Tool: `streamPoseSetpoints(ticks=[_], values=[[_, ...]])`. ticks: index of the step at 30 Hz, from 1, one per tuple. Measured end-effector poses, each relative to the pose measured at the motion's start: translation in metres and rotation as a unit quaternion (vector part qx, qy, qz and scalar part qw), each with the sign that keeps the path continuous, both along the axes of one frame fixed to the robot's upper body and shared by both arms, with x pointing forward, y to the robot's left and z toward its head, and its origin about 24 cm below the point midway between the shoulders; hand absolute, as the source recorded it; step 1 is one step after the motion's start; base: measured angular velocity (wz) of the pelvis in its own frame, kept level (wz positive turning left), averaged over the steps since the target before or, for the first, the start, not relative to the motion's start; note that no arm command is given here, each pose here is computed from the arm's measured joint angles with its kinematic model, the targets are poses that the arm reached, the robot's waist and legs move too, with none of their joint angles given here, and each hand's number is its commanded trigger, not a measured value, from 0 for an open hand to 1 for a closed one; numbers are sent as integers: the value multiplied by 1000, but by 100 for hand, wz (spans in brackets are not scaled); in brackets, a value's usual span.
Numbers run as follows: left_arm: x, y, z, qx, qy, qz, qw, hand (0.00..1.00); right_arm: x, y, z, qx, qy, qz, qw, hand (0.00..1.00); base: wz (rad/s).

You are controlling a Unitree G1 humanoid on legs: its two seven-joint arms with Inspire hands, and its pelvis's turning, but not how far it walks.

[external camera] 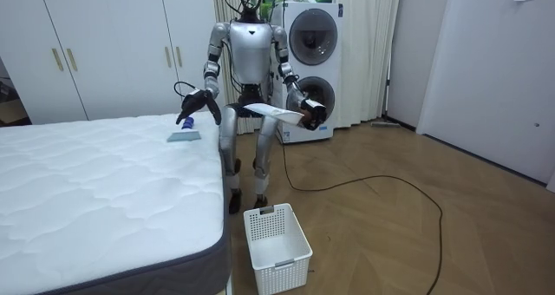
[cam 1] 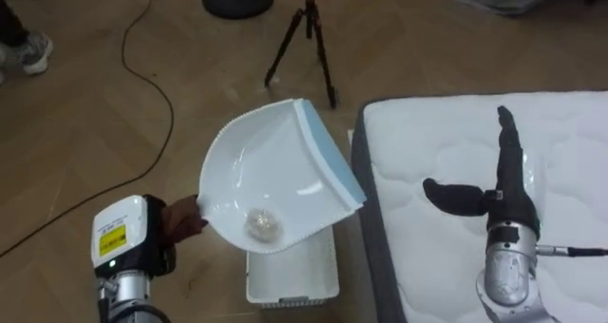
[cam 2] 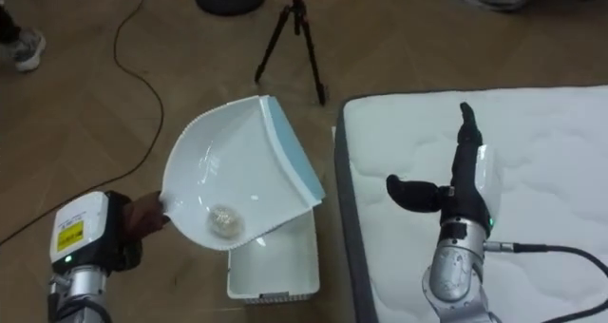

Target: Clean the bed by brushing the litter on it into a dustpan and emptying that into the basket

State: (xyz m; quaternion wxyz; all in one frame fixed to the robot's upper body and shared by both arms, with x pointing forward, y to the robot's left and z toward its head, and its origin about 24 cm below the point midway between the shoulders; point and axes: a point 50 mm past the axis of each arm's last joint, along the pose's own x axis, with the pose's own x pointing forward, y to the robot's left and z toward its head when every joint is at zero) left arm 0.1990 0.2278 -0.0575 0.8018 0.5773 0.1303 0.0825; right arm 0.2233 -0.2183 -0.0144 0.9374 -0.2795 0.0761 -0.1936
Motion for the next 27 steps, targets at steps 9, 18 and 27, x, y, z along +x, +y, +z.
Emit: streamPoseSetpoints(ticks=[9, 18, 27], values=[[4, 0, -1, 7, 5, -11, 1000, 100, 0, 5, -2, -11, -1, 9, 1000, 0, 35], [1, 3, -4, 18, 19, 0, 1000, 100, -1, 5, -3, -2, 8, 25, 1000, 0, 0], [11, 22, -5, 43, 37, 8, 998, 100, 4, 5, -7, -2, 30, 50, 998, 0, 17]])
